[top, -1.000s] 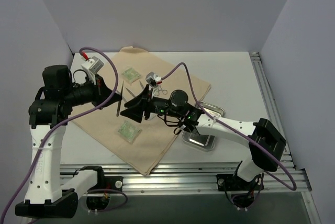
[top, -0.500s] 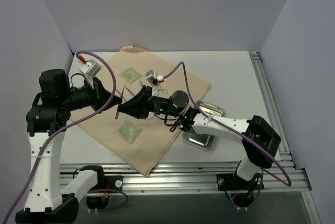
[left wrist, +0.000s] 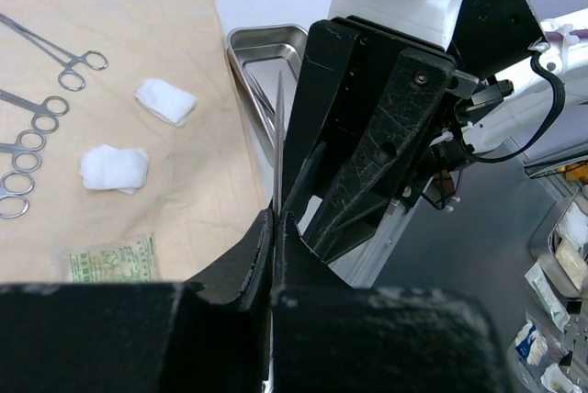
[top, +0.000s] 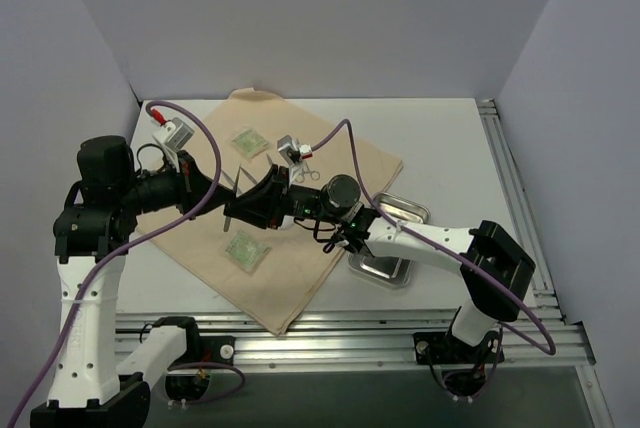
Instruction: Prepare the surgical pack
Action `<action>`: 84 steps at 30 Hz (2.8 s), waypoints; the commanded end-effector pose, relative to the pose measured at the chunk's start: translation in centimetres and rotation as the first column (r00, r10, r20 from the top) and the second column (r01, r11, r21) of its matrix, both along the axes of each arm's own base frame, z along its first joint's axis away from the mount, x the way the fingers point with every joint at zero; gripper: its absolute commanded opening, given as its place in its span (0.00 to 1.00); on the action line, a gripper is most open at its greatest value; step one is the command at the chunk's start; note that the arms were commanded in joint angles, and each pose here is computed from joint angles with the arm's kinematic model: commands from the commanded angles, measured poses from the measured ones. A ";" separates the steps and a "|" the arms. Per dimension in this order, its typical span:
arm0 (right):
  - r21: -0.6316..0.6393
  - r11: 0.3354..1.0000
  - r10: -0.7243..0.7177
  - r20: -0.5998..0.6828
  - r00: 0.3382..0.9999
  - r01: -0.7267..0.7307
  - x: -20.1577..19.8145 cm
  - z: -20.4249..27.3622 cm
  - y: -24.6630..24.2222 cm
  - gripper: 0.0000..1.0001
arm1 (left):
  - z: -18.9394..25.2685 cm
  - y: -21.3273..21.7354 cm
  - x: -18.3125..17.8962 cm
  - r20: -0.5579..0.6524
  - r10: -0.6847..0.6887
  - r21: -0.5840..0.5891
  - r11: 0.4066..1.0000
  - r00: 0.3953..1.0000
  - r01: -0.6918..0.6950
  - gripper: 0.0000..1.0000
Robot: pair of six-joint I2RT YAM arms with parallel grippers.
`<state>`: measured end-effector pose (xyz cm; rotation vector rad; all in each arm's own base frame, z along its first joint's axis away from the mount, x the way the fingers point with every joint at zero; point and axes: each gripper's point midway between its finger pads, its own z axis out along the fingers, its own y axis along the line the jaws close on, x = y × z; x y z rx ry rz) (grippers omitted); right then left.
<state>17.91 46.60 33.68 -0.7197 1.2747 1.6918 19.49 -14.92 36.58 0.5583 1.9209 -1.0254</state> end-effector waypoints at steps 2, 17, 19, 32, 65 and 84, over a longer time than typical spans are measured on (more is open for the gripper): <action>0.088 0.996 -0.021 0.036 0.999 0.017 0.1 3.0 -0.2 0.00 | 1.2 -0.7 -1.2 0.032 -0.060 -0.041 0.997 0.998 0.062 0.02; -0.373 0.789 -0.552 -0.082 0.829 0.489 7.1 -5.6 -6.2 0.00 | -0.6 4.5 2.9 0.111 0.257 0.214 0.937 0.960 -0.275 0.94; -0.520 0.644 -0.687 -0.072 0.723 0.561 8.2 -8.6 -9.3 0.00 | -0.7 6.2 3.9 0.126 0.352 0.255 0.892 0.928 -0.373 0.94; -0.867 -0.057 -0.944 0.209 0.257 0.495 5.2 -20.2 -28.2 0.00 | -8.0 12.9 10.6 0.095 0.639 0.500 0.633 0.764 -0.591 0.94; -0.984 0.005 -0.981 0.029 0.190 0.176 5.2 -32.3 -31.4 0.00 | -13.7 13.9 12.8 0.077 0.621 0.595 0.599 0.780 -0.536 0.94; -0.984 -0.008 -0.992 0.030 0.122 0.176 6.3 -33.9 -32.5 0.04 | -13.2 14.2 12.6 0.086 0.627 0.591 0.593 0.774 -0.546 0.94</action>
